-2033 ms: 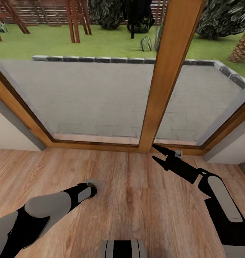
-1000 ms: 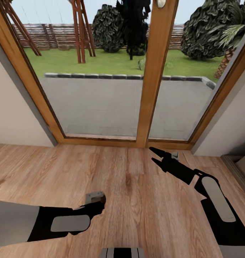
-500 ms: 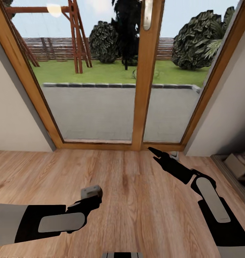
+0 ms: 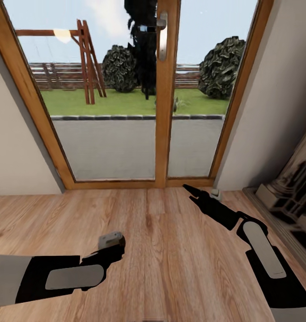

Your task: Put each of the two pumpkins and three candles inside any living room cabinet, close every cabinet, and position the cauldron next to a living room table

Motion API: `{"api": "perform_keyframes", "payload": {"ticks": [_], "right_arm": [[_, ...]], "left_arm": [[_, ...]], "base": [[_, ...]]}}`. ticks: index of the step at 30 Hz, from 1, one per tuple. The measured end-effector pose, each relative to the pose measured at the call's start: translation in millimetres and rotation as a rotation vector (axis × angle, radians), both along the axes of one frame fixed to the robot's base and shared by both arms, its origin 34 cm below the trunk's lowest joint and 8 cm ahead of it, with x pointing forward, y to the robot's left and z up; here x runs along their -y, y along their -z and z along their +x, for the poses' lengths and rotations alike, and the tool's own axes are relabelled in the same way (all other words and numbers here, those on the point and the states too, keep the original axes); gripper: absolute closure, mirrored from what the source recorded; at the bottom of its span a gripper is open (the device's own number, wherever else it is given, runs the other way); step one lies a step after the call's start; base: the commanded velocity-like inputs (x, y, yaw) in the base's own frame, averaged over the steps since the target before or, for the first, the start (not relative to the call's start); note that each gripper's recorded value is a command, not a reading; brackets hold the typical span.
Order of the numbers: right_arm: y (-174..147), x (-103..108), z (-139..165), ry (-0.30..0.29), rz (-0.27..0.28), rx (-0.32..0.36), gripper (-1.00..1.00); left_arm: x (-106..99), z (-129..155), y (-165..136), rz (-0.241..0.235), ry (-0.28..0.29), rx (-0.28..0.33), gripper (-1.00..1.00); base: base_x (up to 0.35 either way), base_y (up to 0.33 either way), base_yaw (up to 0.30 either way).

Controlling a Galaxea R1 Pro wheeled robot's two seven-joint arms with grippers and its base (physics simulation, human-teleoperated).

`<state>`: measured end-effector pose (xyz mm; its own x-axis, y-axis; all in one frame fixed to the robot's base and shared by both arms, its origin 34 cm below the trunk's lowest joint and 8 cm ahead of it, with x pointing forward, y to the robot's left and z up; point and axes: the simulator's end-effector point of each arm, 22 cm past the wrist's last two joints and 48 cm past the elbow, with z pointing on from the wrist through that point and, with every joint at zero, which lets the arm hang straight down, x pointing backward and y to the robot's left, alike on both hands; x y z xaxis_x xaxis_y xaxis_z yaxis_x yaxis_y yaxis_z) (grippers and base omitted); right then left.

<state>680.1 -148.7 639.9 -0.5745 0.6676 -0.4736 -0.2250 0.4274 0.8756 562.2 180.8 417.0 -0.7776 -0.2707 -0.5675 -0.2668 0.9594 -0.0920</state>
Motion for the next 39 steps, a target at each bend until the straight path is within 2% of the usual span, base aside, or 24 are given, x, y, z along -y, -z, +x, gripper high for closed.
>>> {"api": "perform_keyframes", "payload": {"ticks": [6,14,19,33,39], "right_arm": [[-15,0,-4,0.000,-0.001,0.024,-1.00],[-35,0,-9,0.002,-0.008,0.057,-1.00],[-43,3,-10,0.013,-0.041,0.080,-1.00],[-76,5,-20,0.022,-0.047,0.137,-1.00],[-94,10,-23,0.050,-0.037,0.173,-1.00]], "left_arm": [[-7,-3,-8,0.001,-0.019,-0.005,1.00],[-12,-2,-24,0.007,-0.025,0.023,1.00],[-18,-7,-28,0.017,-0.043,0.050,1.00],[-15,-7,-59,0.004,-0.037,0.109,1.00],[-14,-9,-74,-0.006,-0.033,0.132,1.00]], "base": [[-0.074,0.000,-0.002],[-0.004,0.000,0.000],[0.000,0.000,0.000],[0.000,0.000,0.000],[0.000,0.000,0.000]]}}
